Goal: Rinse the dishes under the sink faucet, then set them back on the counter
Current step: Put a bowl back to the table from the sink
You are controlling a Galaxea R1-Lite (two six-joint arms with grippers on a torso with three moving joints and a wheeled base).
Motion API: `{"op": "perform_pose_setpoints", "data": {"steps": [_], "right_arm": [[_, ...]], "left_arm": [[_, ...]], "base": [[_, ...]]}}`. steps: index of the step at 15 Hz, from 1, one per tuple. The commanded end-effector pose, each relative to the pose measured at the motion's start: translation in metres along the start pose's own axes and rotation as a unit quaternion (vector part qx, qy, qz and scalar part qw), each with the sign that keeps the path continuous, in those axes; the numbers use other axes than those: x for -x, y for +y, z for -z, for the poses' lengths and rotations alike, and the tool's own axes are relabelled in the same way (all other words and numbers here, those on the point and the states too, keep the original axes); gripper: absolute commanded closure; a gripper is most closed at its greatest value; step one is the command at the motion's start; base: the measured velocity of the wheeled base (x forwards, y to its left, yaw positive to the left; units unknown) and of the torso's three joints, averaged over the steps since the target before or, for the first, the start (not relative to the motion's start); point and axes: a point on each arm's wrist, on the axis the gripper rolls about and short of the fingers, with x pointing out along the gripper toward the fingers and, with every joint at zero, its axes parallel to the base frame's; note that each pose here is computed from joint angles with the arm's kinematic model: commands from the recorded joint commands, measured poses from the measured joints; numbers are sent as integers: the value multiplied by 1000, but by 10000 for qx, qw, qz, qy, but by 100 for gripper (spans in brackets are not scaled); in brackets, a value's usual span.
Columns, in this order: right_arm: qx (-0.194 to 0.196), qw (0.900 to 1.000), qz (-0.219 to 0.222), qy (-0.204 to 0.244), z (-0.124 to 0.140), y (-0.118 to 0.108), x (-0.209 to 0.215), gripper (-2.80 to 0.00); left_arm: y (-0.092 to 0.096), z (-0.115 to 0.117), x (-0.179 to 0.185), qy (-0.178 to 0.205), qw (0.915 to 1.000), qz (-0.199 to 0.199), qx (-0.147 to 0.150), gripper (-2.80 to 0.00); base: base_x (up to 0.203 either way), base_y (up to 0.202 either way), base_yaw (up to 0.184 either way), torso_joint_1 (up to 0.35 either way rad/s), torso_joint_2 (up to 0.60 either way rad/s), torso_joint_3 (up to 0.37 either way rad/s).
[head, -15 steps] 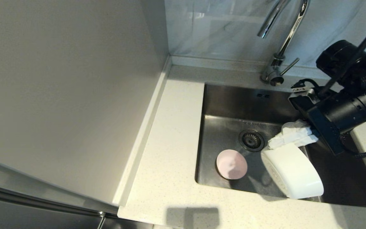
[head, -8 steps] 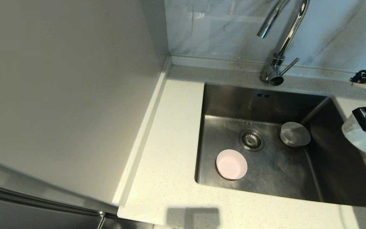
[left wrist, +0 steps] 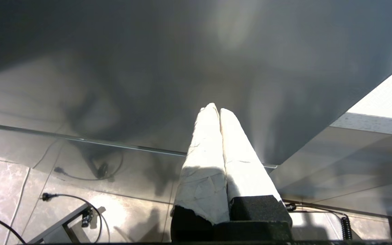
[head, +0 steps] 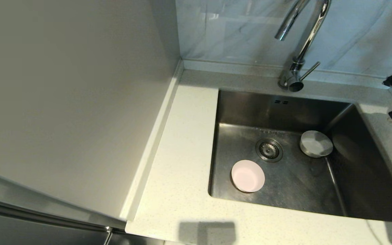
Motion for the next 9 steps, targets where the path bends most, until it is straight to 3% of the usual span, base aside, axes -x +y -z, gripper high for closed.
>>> {"op": "perform_pose_setpoints", "data": {"steps": [1,6,7,9], "right_arm": [[-12,9998,-32,185,6,-3,-15,0],[46,9996,213,157,8,-13,-32,0],[46,9995,239,188,9,-14,-34,-280],[29,9993,290,228,9,-14,-35,-280]], "left_arm": [[0,0,0,-15,10000,-9,5,0],[0,0,0,-15,10000,-9,-2,0],[0,0,0,-15,10000,-7,5,0],[0,0,0,-15,10000,-9,0,0]], "base": [[0,0,0,0,0,0],[0,0,0,0,0,0],[0,0,0,0,0,0],[0,0,0,0,0,0]]}}
